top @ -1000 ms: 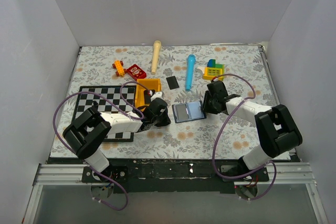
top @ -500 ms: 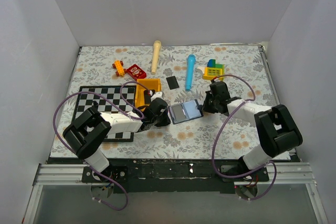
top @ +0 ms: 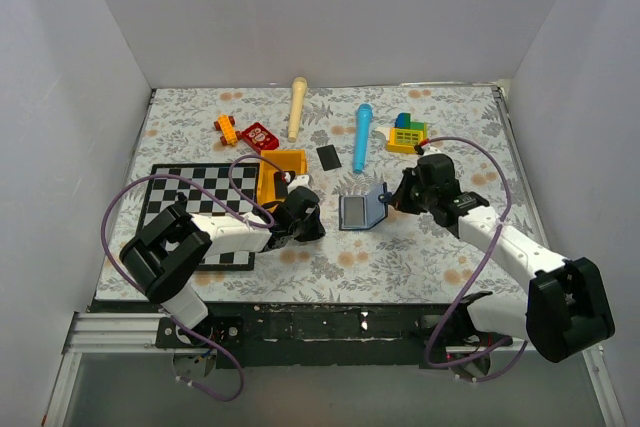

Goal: Put the credit cards into the card holder
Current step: Close the card holder at the center of the board.

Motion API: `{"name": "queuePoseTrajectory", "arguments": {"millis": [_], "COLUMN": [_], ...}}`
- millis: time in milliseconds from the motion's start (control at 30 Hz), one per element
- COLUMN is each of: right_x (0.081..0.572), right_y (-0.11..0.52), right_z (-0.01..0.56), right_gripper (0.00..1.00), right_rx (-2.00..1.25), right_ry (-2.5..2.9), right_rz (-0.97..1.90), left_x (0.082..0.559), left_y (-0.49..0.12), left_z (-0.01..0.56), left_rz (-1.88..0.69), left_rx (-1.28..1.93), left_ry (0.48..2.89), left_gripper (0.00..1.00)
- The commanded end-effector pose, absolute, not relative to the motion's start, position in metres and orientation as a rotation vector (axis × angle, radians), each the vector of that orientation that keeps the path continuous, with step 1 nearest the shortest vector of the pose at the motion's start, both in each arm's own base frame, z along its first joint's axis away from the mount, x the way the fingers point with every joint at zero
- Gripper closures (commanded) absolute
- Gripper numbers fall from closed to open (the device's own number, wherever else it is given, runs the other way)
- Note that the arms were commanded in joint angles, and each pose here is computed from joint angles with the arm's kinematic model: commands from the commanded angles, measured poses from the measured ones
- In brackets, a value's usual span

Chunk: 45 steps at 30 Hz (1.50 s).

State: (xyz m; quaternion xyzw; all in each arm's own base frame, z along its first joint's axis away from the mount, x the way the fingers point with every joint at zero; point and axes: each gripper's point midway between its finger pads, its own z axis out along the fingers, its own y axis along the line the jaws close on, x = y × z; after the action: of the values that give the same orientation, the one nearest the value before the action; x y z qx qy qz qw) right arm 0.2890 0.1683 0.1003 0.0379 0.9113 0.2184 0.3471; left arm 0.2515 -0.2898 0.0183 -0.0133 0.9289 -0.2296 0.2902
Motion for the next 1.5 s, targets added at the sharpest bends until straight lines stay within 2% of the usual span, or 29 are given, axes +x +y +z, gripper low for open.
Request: {"name": "queuePoseTrajectory", "arguments": {"millis": [0,467,667,1033,1300,1367,1467], "right_x": [0.28,0.262,0.266,0.279,0.285,0.287,0.287], "right_y": [0.171,0.222,0.245,0.301,0.312,0.315,0.32], "right_z": [0.123,0.177,0.174,0.118,0.068,0.062,0.058], "right_gripper": [0.99,0.99,0.99,0.99,0.99,0.93,0.74], "right_rx": [-0.004,-0.275,-0.348,-0.481,-0.452,-0.453,-0.459], "right_ry": [2.369,2.284,2.296,2.428,2.494,2.492,2.497], "right_rz": [0.588,0.849,0.913,0.859,0.84,0.849,0.872], "left_x": [0.236,0.232,0.231,0.226,0.224,0.224,0.223], "left_y": [-0.272,-0.268,-0.266,-0.258,-0.256,-0.256,-0.255], "left_z": [-0.003,-0.001,0.0,-0.003,-0.001,-0.001,0.001], "left_rz": [-0.506,-0.512,-0.509,-0.492,-0.484,-0.483,-0.485], "left_rx": [-0.002,-0.014,-0.019,-0.021,-0.012,-0.006,-0.001], "left_ry": [2.562,2.561,2.561,2.568,2.567,2.566,2.567], "left_gripper": [1.0,1.0,1.0,1.0,1.0,1.0,1.0]}}
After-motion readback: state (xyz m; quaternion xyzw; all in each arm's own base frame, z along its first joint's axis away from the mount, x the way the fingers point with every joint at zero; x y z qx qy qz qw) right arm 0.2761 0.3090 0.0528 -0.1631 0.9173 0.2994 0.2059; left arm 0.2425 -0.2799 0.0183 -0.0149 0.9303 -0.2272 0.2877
